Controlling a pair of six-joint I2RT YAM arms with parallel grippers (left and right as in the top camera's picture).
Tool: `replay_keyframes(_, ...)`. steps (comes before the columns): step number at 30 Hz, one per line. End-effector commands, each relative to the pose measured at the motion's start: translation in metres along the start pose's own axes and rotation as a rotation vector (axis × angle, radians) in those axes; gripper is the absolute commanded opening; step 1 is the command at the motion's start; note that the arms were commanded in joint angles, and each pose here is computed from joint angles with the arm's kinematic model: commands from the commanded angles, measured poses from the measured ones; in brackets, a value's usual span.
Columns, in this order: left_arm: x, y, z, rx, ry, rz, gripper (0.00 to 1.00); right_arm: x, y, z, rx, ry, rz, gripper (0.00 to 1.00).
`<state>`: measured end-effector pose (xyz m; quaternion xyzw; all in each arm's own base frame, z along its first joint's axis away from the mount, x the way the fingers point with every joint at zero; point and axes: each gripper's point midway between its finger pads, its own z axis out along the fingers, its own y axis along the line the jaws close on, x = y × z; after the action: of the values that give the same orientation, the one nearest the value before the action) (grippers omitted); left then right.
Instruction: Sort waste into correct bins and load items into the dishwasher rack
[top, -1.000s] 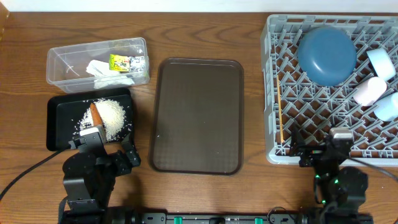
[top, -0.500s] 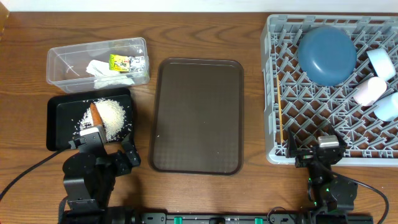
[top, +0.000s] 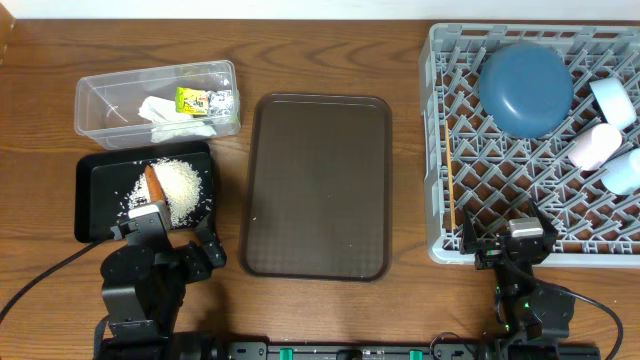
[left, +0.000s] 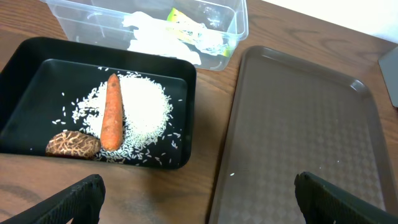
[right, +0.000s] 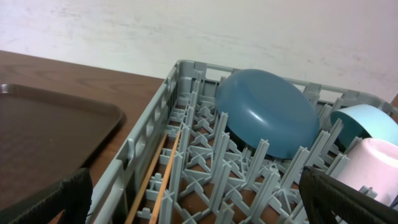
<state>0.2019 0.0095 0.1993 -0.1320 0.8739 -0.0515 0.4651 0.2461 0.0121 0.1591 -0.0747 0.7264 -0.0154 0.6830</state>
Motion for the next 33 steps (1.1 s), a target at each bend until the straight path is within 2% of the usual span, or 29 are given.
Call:
replay_keyframes(1, 0.001, 0.001, 0.001, -0.001, 0.002, 0.000, 0.98, 0.000, 0.002, 0.000, -0.010, -0.003, -0.012, 0.99)
replay_keyframes(25, 0.000, 0.000, -0.002, 0.002, -0.010, 0.001, 0.98, 0.000, 0.002, 0.000, -0.010, -0.003, -0.012, 0.99)
replay_keyframes(33, 0.020, 0.013, -0.004, -0.031, -0.058, 0.003, 0.98, 0.000, 0.003, 0.000, -0.010, -0.003, -0.012, 0.99)
